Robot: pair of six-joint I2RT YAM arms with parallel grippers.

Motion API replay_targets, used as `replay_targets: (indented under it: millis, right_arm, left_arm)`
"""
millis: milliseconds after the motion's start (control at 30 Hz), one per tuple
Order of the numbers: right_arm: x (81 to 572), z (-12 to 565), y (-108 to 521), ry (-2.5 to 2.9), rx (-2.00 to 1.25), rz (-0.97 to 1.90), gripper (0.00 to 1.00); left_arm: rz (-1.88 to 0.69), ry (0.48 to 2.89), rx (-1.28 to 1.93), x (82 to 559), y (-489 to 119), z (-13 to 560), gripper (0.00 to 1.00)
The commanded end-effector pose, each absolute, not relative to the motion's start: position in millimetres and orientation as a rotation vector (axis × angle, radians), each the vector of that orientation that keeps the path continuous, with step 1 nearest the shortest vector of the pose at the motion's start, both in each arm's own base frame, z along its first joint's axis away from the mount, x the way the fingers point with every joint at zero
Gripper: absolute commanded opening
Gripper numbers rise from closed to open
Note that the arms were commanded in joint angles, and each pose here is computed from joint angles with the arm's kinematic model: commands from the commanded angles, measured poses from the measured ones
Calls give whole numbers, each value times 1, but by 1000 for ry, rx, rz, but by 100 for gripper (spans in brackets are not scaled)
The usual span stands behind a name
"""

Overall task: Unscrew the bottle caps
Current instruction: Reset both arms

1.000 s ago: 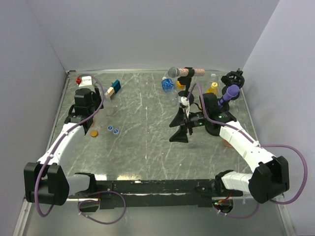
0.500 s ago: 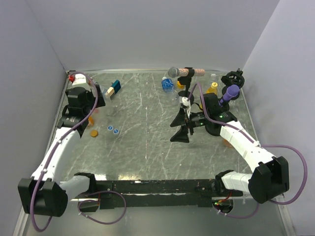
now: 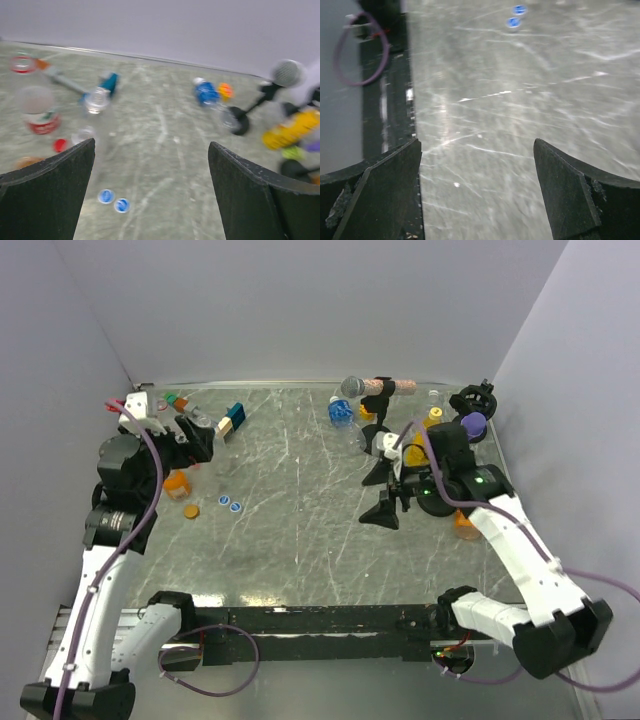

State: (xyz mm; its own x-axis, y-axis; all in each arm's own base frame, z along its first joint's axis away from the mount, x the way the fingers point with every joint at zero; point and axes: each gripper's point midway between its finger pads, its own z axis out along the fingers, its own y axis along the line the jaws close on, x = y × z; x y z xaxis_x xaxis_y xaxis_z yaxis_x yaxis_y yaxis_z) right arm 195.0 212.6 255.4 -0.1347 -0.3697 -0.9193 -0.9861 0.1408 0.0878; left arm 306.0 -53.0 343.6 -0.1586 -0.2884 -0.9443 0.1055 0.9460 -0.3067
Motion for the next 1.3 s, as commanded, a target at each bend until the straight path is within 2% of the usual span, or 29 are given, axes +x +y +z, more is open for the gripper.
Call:
replay_targets:
  millis: [0,133,400,500,633,933,1033,1267]
  right_arm:
    - [210,280,183,1802,-1112,745,99]
    - [219,265,176,1900,-1020,707,99]
    - [254,228,165,1950,-1036,538,99]
    - [251,227,174,1954,-1123,614,99]
    - [245,223,185,1947,-1215,766,99]
    - [242,208,172,1927,-1204,748,99]
    - [245,217,165,1905,-1099,694,99]
    - [242,283,144,1839,-725,594,99]
  left_arm:
    - [-644,1658,8,283,-100,349,97]
    - [-833,1660,163,268,-134,341,97]
    - [-896,1651,322,258,-158,306,97]
    - [-943,1667,293,258,-166,290,97]
    - [-1142,1624,242,245,-208,293,97]
    - [-1199,1712,36,273,-258,268,97]
    - [-1186,1713,29,281,-268,274,97]
    - [-1044,1813,46,277,-277,258,97]
